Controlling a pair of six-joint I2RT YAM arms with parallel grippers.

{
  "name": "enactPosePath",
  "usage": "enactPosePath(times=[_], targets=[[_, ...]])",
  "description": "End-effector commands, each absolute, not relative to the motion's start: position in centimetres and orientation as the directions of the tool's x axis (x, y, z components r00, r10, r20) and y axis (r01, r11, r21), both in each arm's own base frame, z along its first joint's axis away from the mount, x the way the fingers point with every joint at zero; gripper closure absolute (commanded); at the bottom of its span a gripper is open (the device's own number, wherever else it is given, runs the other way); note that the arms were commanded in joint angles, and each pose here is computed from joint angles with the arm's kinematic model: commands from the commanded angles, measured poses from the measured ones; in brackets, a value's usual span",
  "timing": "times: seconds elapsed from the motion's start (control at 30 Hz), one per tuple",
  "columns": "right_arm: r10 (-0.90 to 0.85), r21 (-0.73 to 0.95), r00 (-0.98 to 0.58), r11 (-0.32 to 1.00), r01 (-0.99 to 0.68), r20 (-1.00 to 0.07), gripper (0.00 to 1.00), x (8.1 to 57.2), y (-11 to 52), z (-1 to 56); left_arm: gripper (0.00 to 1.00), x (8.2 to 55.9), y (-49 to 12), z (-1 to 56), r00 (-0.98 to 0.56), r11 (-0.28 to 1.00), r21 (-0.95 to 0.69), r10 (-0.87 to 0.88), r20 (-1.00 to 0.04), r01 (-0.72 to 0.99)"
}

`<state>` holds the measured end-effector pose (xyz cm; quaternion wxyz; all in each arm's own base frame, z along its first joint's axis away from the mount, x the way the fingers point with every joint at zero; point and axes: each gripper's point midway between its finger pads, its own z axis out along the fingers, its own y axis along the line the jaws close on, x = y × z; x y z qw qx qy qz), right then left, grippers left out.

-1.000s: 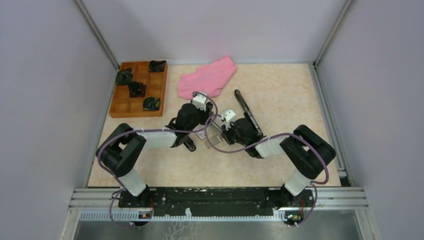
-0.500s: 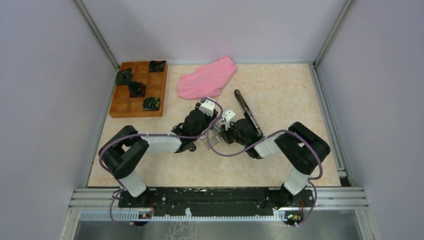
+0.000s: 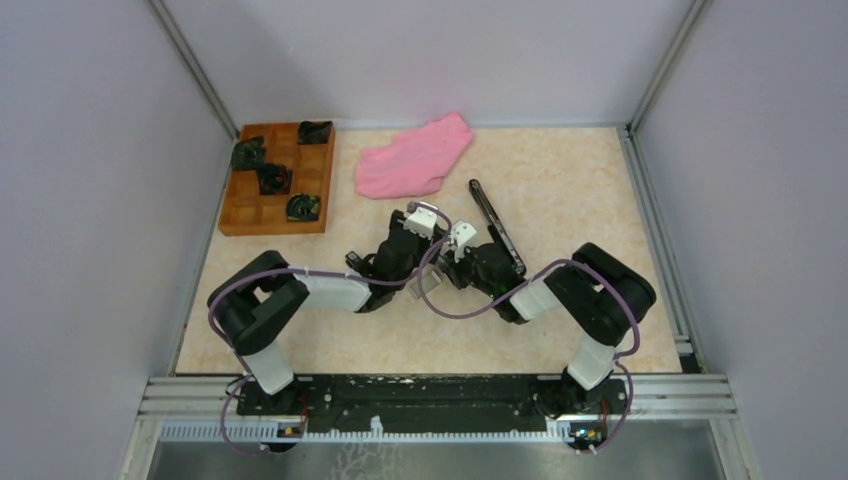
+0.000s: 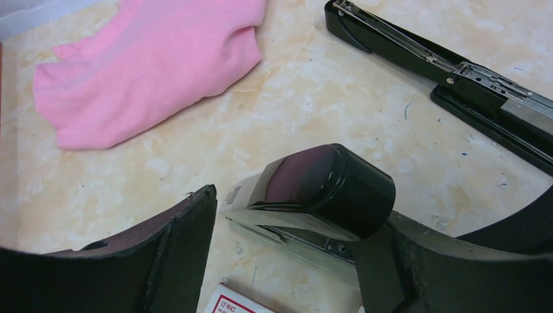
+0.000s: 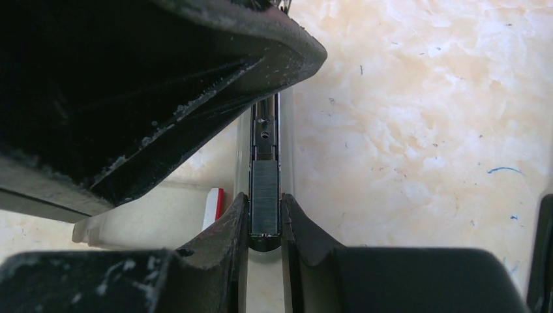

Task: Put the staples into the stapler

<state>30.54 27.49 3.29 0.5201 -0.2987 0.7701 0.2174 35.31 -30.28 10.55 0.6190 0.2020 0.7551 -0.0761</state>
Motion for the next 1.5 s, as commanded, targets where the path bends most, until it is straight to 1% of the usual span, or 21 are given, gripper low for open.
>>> enactPosePath(times=[0.0,0.2,0.4,0.67,0.83,1.1,1.23,1.3,1.37,1.47], targets=[[-0.205,0.016,-0.266,0.763,-0.646,-0.942,1.0,31.7,27.1,3.7,0.2,33.0,-32.5,10.0,-0.131,0.865,0.149,0.238,-0.962,0.479],[-0.198,0.018,-0.267,0.772,-0.635,-0.943,1.0,31.8,26.8,3.5,0.12,32.2,-32.2,11.9,-0.149,0.875,0.069,0.159,-0.976,0.48],[-0.196,0.024,-0.275,0.773,-0.635,-0.941,1.0,31.8,26.9,3.3,0.08,31.5,-32.3,12.1,-0.176,0.87,0.027,0.129,-0.976,0.492],[-0.182,0.039,-0.283,0.777,-0.628,-0.942,1.0,31.9,27.0,3.2,0.05,30.8,-32.7,10.3,-0.27,0.871,-0.091,0.049,-0.961,0.483],[-0.165,0.055,-0.288,0.778,-0.626,-0.943,1.0,31.9,27.0,3.1,0.04,29.7,-33.4,8.8,-0.339,0.849,-0.185,-0.007,-0.941,0.496],[-0.163,0.053,-0.287,0.783,-0.62,-0.944,0.99,32.0,26.8,3.2,0.02,28.2,-33.8,10.1,-0.39,0.8,-0.304,-0.096,-0.916,0.518],[-0.168,0.055,-0.293,0.78,-0.623,-0.941,0.93,31.9,26.8,3.2,0.01,27.7,-33.2,10.8,-0.414,0.794,-0.345,-0.131,-0.901,0.5],[-0.173,0.057,-0.301,0.779,-0.625,-0.938,0.88,31.7,26.7,3.3,0.0,27.8,-32.5,11.1,-0.431,0.799,-0.366,-0.15,-0.89,0.477],[-0.175,0.063,-0.311,0.778,-0.625,-0.934,0.76,31.4,26.6,3.5,0.0,27.9,-31.4,11.2,-0.449,0.808,-0.384,-0.168,-0.877,0.447],[-0.18,0.071,-0.329,0.777,-0.626,-0.927,0.62,30.9,26.4,4.0,0.0,28.0,-29.7,11.3,-0.482,0.818,-0.414,-0.197,-0.854,0.399]])
